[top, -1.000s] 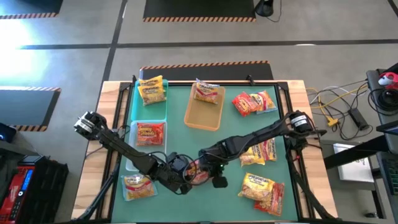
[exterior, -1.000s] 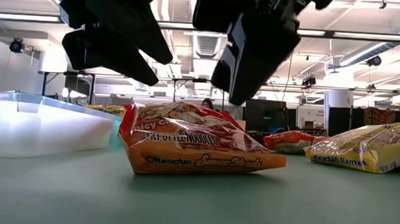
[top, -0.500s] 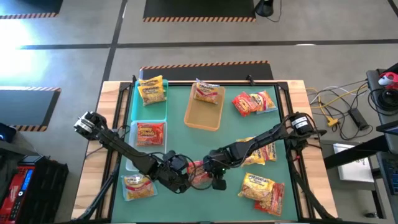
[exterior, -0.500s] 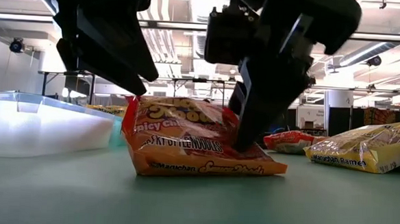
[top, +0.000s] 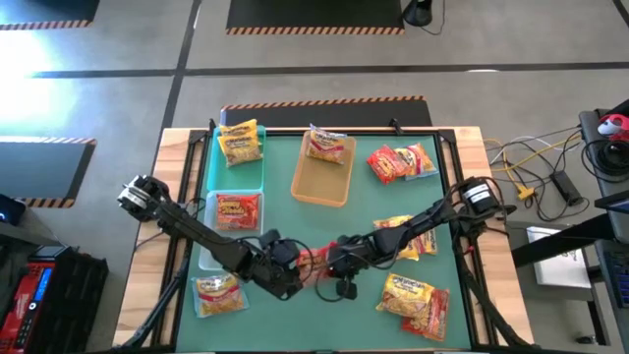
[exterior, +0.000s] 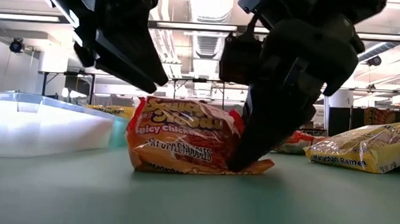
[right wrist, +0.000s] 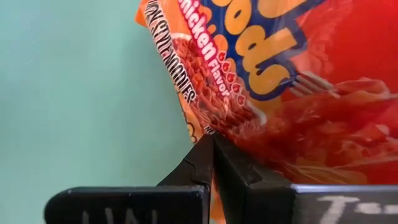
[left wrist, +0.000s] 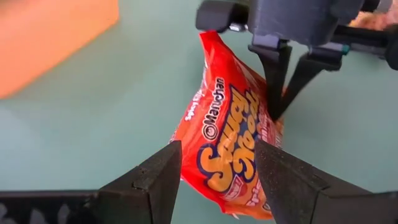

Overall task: Sort Maruchan noodles
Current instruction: Put the orange noodle pack into the white bin

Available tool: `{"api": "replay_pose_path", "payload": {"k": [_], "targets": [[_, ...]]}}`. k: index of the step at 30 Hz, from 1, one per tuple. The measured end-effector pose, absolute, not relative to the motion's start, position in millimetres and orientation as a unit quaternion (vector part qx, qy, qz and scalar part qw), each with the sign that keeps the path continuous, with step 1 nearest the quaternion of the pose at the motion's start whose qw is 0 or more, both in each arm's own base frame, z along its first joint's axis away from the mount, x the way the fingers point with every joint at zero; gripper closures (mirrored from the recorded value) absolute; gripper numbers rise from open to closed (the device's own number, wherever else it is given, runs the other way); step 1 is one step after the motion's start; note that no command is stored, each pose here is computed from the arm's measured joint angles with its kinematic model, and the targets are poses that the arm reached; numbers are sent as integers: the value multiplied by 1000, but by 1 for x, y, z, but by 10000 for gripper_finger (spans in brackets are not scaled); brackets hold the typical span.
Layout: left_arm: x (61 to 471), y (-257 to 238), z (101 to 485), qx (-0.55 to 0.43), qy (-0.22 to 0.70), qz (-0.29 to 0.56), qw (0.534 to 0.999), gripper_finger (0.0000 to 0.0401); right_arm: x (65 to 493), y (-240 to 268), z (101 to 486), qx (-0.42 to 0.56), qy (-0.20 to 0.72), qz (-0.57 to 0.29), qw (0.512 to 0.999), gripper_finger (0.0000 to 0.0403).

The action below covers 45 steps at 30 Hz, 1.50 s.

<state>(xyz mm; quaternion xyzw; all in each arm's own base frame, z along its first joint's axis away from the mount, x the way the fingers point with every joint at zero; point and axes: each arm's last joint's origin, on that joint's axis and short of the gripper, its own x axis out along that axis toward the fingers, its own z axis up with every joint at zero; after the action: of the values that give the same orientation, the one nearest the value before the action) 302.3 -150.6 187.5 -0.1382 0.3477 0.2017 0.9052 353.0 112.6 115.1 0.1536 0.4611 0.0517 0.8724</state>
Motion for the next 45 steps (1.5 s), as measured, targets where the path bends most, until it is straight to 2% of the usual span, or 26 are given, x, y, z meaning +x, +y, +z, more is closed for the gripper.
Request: {"api": "replay_pose_path", "payload": {"k": [7,15,22,30,34,45], "targets": [[306,-143,189,-105,345,210,909,214,344,109,104,137,445,55,883,394],[314,-126,187,-111,386,174,899,214,345,109,103,36,433,105,895,394],[319,-112,187,-78,397,167,899,214,346,110,104,-26,424,134,895,394],[328,-94,186,-108,438,83,889,214,346,110,103,-97,412,167,890,394],[331,-83,186,-103,443,73,888,214,346,110,103,-125,407,180,887,394],[341,-47,178,-174,458,-10,872,213,346,110,103,-147,402,190,884,394]]}}
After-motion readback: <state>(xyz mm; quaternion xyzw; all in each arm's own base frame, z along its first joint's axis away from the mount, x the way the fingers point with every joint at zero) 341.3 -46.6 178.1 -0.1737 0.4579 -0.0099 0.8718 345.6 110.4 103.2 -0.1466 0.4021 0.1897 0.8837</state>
